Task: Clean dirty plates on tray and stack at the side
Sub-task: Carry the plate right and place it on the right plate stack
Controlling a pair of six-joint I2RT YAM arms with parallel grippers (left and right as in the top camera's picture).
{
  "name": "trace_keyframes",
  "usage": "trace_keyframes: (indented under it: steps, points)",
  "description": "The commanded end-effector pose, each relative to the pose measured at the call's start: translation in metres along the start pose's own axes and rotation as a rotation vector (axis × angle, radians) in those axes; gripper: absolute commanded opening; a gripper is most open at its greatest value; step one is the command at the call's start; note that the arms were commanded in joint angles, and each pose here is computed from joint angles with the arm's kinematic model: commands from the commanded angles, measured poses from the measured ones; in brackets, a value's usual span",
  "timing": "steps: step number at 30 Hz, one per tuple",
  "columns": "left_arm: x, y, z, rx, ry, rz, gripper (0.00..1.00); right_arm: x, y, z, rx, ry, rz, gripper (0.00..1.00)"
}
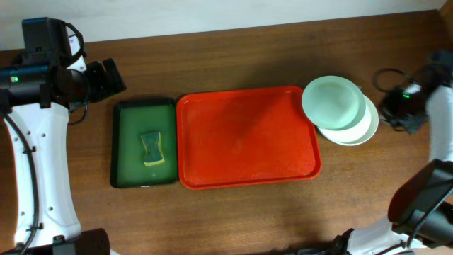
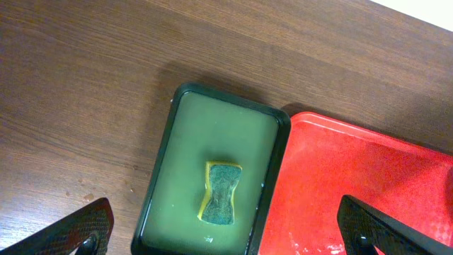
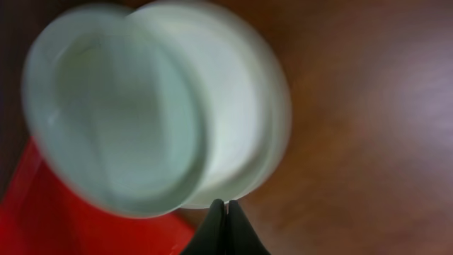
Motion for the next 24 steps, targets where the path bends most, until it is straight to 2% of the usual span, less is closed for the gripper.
trace_keyframes:
  steps: [1,2,3,6,8,11,14,15,16,21,22,24]
  points:
    - [-0.002,0.003,0.0,-0.001,0.011,-0.012,0.99,-0.005,0.012,-0.017,0.002,0.065,-0.023,0.16]
    - [-0.002,0.003,0.001,-0.001,0.011,-0.012,0.99,-0.005,0.011,-0.019,0.006,0.074,-0.021,0.27]
    - [-0.002,0.003,0.001,-0.001,0.011,-0.012,0.99,-0.003,0.011,-0.019,0.005,0.074,-0.015,0.32]
    - [-0.002,0.003,0.001,-0.001,0.011,-0.012,0.99,0.006,0.007,0.0,-0.012,0.149,0.006,0.33]
    - [-0.002,0.003,0.001,-0.001,0.011,-0.012,0.99,0.014,0.004,0.019,-0.02,0.205,0.02,0.42]
    - [-0.002,0.003,0.001,-0.001,0.011,-0.012,0.99,0.034,-0.003,0.057,-0.04,0.325,0.039,0.51]
    - [-0.002,0.003,0.001,-0.001,0.011,-0.012,0.99,0.057,-0.009,0.098,-0.069,0.458,0.048,0.53]
    - [-0.002,0.003,0.001,-0.001,0.011,-0.012,0.99,0.065,-0.011,0.112,-0.082,0.529,0.042,0.61]
    - [-0.002,0.003,0.001,-0.001,0.011,-0.012,0.99,0.071,-0.014,0.127,-0.087,0.622,0.022,0.64]
    - [-0.002,0.003,0.001,-0.001,0.011,-0.012,0.99,0.082,-0.048,0.173,-0.013,0.787,-0.075,0.65]
    - [-0.002,0.003,0.001,-0.001,0.011,-0.012,0.99,0.085,-0.059,0.184,-0.026,0.808,-0.085,0.61]
    - [-0.003,0.003,0.001,-0.001,0.011,-0.012,0.99,0.085,-0.077,0.2,-0.047,0.833,-0.107,0.3]
Point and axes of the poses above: each gripper's point midway between its finger pads, its own y axis back along the fingers, its own z axis along the line the jaws close on, x = y × z, the point moved 3 cm from there along y, back along the fingers, and after that the axes turned 4 degrees about y, right-handed, at the moved point
